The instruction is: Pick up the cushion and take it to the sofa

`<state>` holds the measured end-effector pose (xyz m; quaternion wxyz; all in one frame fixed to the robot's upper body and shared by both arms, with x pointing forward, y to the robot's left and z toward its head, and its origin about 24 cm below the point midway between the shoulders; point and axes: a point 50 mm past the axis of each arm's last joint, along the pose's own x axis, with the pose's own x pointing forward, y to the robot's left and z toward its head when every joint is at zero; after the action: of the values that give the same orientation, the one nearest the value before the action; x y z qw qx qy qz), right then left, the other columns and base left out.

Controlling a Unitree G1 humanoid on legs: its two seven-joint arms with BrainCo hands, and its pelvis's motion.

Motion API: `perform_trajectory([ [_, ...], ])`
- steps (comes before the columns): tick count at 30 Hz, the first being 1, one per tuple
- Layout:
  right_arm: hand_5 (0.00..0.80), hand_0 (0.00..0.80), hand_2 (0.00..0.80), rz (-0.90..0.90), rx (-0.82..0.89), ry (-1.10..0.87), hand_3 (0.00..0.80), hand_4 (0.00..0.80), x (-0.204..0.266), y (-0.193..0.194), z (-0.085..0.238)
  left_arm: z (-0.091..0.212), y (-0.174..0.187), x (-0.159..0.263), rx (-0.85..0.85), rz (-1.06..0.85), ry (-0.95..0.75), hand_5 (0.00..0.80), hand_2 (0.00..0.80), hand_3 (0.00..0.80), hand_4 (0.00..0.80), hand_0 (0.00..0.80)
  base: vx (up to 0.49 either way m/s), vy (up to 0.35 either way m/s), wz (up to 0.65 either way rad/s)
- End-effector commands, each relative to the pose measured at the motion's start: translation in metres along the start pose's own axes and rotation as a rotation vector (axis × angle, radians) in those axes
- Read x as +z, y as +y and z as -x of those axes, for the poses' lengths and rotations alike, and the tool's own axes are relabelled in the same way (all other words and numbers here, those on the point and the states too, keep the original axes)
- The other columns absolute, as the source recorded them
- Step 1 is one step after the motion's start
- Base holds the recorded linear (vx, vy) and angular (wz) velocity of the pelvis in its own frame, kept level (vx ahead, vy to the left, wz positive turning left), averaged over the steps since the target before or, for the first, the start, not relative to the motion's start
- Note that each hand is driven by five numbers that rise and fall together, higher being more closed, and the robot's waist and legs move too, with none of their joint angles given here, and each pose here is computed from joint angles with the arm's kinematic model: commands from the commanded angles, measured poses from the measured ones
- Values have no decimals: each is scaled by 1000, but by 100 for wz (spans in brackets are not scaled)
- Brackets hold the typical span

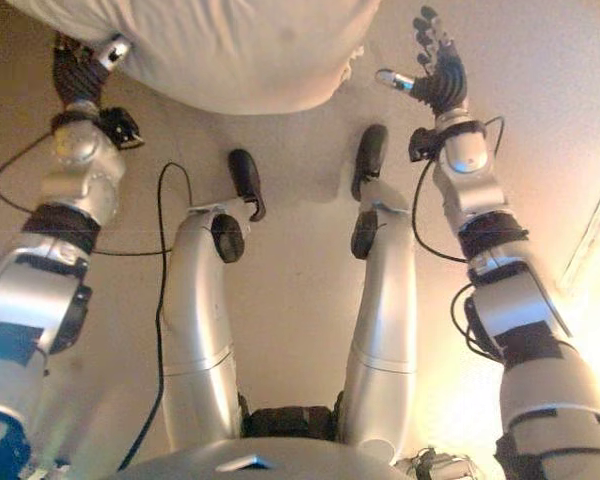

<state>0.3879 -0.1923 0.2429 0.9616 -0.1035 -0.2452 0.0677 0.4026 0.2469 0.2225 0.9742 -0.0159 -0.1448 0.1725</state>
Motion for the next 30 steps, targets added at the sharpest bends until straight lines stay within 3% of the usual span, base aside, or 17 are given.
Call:
perform_trajectory([
  [1, 0, 0, 0, -1, 67, -69, 0, 0, 21, 8, -5, -4, -11, 17, -19, 61, -41, 0, 0, 0, 0, 0, -14, 20, -5],
  [8, 0, 0, 0, 3, 106, -121, 0, 0, 40, 15, -22, -12, -21, 46, -30, 165, -96, 0, 0, 0, 0, 0, -11, 15, -2],
  [15, 0, 0, 0, -8, 98, -188, 0, 0, 68, 22, -38, -24, -19, 76, 87, 288, -76, 0, 0, 0, 0, 0, -45, -1, 3],
  [19, 0, 0, 0, -47, 153, -197, 0, 0, 78, 29, -44, -24, -33, 92, 48, 295, -115, 0, 0, 0, 0, 0, 6, -4, 5],
  [24, 0, 0, 0, 12, 408, -206, 0, 0, 94, 63, -50, -22, -51, 105, -62, 294, -151, 0, 0, 0, 0, 0, -2, -3, 2],
  [28, 0, 0, 0, 37, 441, -203, 0, 0, 100, 78, -53, -19, -61, 105, -158, 274, -171, 0, 0, 0, 0, 0, 6, 11, 9],
  [29, 0, 0, 0, 38, 440, -194, 0, 0, 101, 81, -55, -18, -64, 104, -187, 269, -184, 690, 690, 690, 690, 690, 3, 58, 13],
  [30, 182, 182, 182, 42, 438, -192, 182, 182, 101, 82, -55, -17, -66, 104, -201, 270, -185, 800, 800, 800, 800, 800, 4, 66, 12],
])
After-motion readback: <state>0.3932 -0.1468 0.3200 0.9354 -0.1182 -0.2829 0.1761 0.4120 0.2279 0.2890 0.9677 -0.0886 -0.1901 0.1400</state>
